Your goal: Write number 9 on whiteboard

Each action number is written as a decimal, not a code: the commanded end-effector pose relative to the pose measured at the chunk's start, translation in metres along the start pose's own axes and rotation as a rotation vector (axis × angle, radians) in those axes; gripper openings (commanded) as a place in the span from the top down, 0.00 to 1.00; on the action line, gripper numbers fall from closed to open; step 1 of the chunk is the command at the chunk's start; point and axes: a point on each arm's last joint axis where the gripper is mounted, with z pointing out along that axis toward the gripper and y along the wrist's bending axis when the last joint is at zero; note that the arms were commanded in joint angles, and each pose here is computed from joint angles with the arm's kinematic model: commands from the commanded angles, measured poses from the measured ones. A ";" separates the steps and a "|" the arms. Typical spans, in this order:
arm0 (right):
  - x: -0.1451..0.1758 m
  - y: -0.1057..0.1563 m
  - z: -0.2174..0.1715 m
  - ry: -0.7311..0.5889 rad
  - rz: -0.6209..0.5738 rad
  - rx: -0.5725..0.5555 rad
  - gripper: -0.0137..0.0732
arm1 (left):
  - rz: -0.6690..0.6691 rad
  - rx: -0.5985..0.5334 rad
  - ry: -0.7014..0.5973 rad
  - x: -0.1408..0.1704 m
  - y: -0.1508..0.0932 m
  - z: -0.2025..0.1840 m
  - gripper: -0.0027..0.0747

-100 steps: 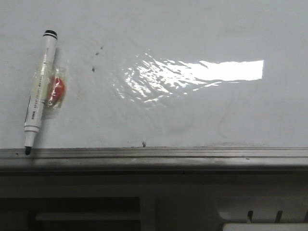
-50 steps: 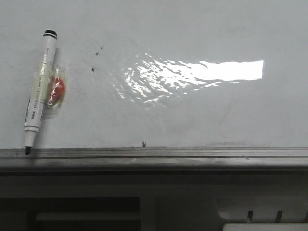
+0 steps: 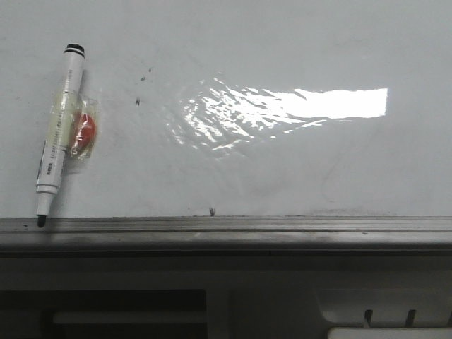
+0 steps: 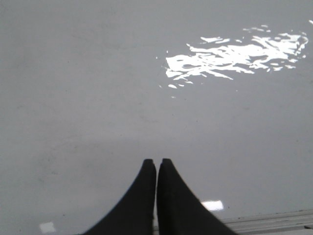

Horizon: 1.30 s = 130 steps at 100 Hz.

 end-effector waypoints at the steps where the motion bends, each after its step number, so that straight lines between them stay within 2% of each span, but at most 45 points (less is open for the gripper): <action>1: -0.006 0.000 -0.001 -0.065 0.011 0.000 0.92 | -0.085 0.005 -0.103 0.000 -0.001 -0.001 0.99; 7: -0.011 0.001 -0.003 -0.043 0.012 -0.006 0.92 | -0.141 0.010 -0.111 -0.004 -0.001 -0.001 0.99; 26: -0.033 0.006 -0.005 -0.013 0.043 -0.044 0.92 | -0.120 0.019 -0.080 -0.031 0.001 -0.005 0.99; 45: -0.053 0.013 0.005 0.177 0.113 -0.065 0.92 | -0.156 0.026 -0.131 -0.069 0.003 -0.007 0.99; 66: -0.056 0.014 0.019 0.247 0.122 -0.052 0.92 | -0.162 0.024 -0.135 -0.076 0.004 -0.003 0.98; 73: -0.055 0.014 0.021 0.262 0.123 -0.049 0.92 | -0.201 0.029 -0.164 -0.079 0.004 -0.004 0.88; 89: -0.054 0.014 0.023 0.275 0.123 -0.046 0.92 | -0.203 0.018 -0.203 -0.081 0.005 -0.001 0.41; 95: -0.054 0.014 0.023 0.275 0.123 -0.046 0.92 | -0.208 0.014 -0.220 -0.083 0.006 0.000 0.31; 101: -0.054 0.014 0.023 0.275 0.123 -0.046 0.92 | -0.232 0.011 -0.244 -0.085 0.007 0.001 0.29; 115: -0.054 0.014 0.023 0.275 0.123 -0.046 0.92 | -0.219 0.007 -0.237 -0.086 0.007 0.006 0.37; 130: -0.054 0.014 0.023 0.275 0.123 -0.046 0.92 | -0.199 0.111 -0.167 -0.085 -0.001 0.016 0.40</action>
